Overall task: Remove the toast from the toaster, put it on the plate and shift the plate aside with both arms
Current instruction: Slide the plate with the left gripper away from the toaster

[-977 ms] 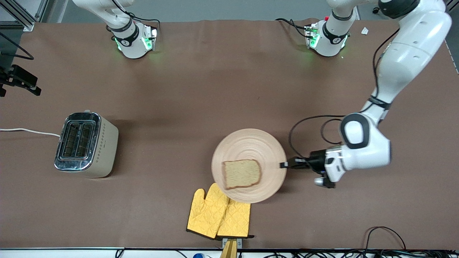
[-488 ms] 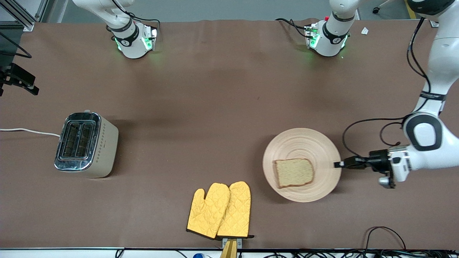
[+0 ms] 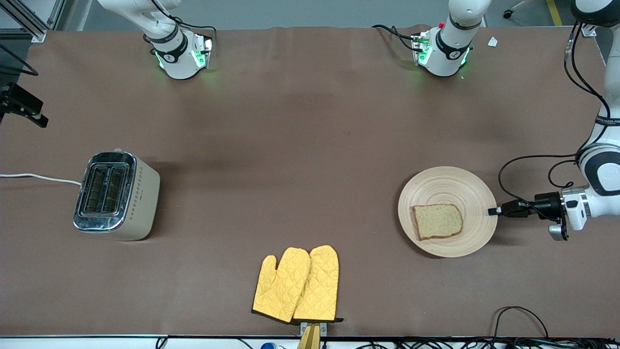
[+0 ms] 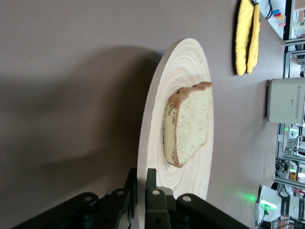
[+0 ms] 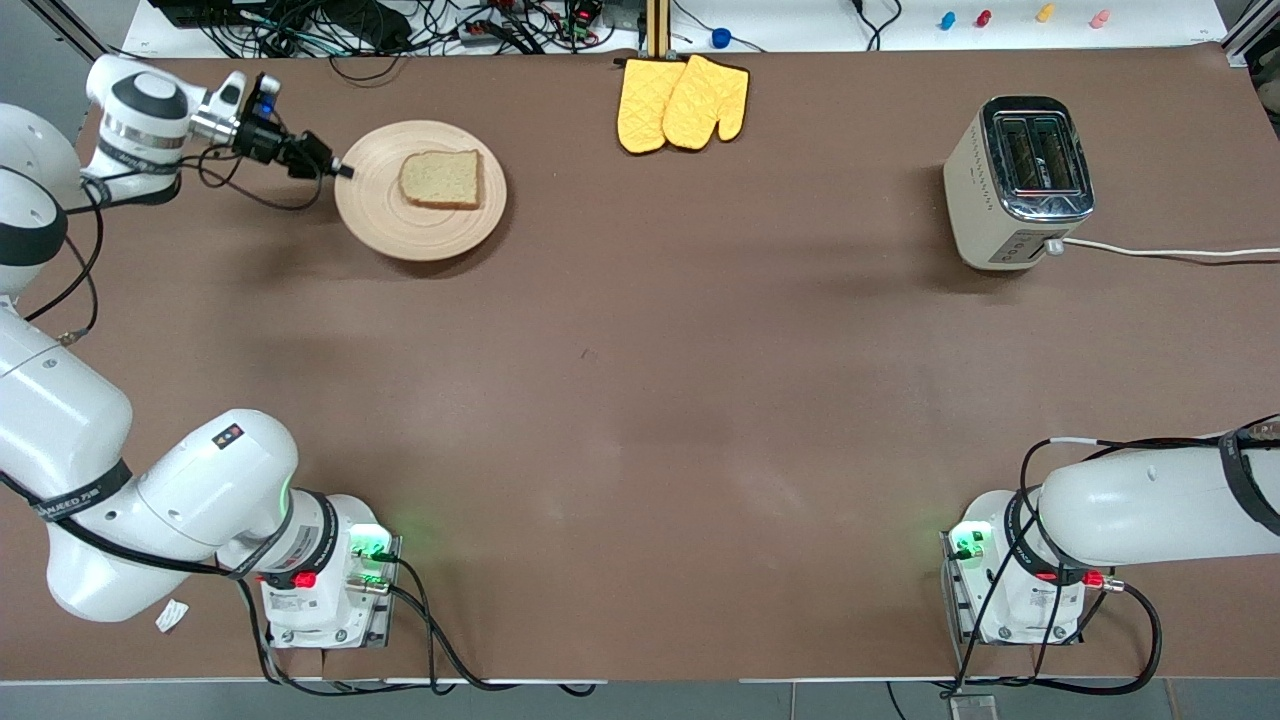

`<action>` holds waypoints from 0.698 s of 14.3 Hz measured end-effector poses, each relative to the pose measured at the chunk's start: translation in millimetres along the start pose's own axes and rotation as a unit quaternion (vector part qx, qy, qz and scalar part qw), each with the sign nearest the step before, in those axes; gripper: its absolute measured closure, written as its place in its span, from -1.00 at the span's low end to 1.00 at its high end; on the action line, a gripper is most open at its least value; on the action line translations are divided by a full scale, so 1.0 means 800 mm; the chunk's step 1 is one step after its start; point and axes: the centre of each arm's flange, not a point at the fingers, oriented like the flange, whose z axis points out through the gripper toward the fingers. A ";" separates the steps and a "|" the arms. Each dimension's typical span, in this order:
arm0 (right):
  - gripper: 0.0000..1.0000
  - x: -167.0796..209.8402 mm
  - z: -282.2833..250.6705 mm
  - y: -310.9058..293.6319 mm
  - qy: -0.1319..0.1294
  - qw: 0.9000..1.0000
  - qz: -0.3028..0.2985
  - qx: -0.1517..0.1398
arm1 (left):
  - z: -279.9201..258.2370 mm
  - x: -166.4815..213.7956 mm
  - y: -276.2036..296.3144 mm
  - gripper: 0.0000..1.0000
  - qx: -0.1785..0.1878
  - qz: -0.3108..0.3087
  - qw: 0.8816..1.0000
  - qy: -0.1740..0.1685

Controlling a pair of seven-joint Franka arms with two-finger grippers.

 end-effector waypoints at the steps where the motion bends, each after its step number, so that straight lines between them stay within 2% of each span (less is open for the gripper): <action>1: -1.00 0.000 0.000 0.000 0.001 1.000 0.000 0.000 | -0.003 -0.009 -0.011 0.81 -0.004 -0.007 1.000 -0.009; 3: -1.00 0.000 0.000 0.000 0.001 1.000 0.000 0.000 | -0.002 -0.022 -0.021 0.81 -0.015 -0.017 0.999 -0.029; 4: -1.00 0.000 0.000 0.000 0.001 1.000 0.000 0.000 | -0.002 -0.026 -0.024 0.70 -0.018 -0.020 0.999 -0.035; 7: -1.00 0.001 -0.001 0.000 0.004 1.000 0.000 0.000 | -0.007 -0.020 -0.020 0.06 -0.015 -0.015 0.999 -0.034; 10: -1.00 0.001 -0.001 0.000 0.004 1.000 0.000 0.000 | -0.024 0.012 0.008 -0.54 0.027 0.003 0.999 -0.035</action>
